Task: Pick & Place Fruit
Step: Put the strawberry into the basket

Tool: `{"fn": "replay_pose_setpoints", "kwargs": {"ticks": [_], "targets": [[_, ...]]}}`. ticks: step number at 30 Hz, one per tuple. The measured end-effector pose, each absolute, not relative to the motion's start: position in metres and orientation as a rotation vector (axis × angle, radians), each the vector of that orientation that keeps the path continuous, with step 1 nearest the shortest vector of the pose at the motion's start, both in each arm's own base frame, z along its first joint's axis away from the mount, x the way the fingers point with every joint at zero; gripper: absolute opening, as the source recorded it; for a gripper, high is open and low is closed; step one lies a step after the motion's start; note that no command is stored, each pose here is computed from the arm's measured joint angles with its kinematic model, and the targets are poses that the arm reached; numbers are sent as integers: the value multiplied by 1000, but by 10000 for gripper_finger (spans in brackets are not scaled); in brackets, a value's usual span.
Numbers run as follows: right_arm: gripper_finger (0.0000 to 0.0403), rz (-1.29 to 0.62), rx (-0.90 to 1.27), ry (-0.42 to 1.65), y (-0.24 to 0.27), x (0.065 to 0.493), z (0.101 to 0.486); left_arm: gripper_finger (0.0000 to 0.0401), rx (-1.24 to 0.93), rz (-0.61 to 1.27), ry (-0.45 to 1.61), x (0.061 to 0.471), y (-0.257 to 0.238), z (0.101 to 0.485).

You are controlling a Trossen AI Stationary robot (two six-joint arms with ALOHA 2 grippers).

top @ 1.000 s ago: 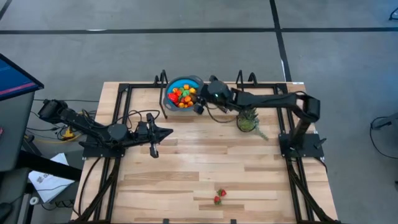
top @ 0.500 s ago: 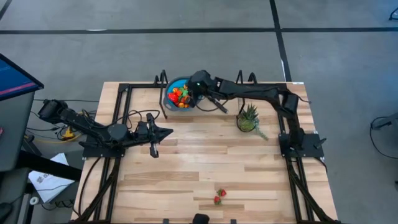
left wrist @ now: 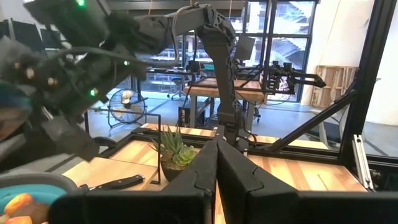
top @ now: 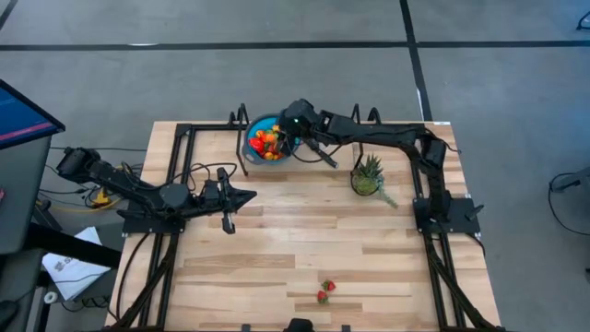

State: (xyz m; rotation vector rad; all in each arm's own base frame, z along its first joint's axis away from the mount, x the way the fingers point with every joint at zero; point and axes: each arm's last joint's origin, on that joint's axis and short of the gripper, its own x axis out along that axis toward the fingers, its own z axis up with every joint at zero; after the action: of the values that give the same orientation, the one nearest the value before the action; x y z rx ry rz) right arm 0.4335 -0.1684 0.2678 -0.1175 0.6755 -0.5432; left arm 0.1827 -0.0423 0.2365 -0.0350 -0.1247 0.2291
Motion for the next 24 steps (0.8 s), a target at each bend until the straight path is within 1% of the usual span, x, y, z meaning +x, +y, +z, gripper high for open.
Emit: {"fn": "replay_pose_setpoints", "kwargs": {"ticks": [4,9,12,17,20,24], "targets": [[215,-531,-117,711,-162,423,281,2,-35,229,-125,183,-42,236],[166,-467,-127,821,-140,404,298,2,-34,232,-124,183,-42,236],[130,-360,-132,896,-123,391,308,2,-34,240,-124,183,-40,236],[75,-166,-76,989,-94,373,319,2,-34,251,-125,184,-38,236],[49,-53,-57,1033,-72,369,319,2,-33,251,-124,184,-38,236],[12,44,-70,1092,-42,368,315,2,-33,251,-124,184,-38,236]]}}
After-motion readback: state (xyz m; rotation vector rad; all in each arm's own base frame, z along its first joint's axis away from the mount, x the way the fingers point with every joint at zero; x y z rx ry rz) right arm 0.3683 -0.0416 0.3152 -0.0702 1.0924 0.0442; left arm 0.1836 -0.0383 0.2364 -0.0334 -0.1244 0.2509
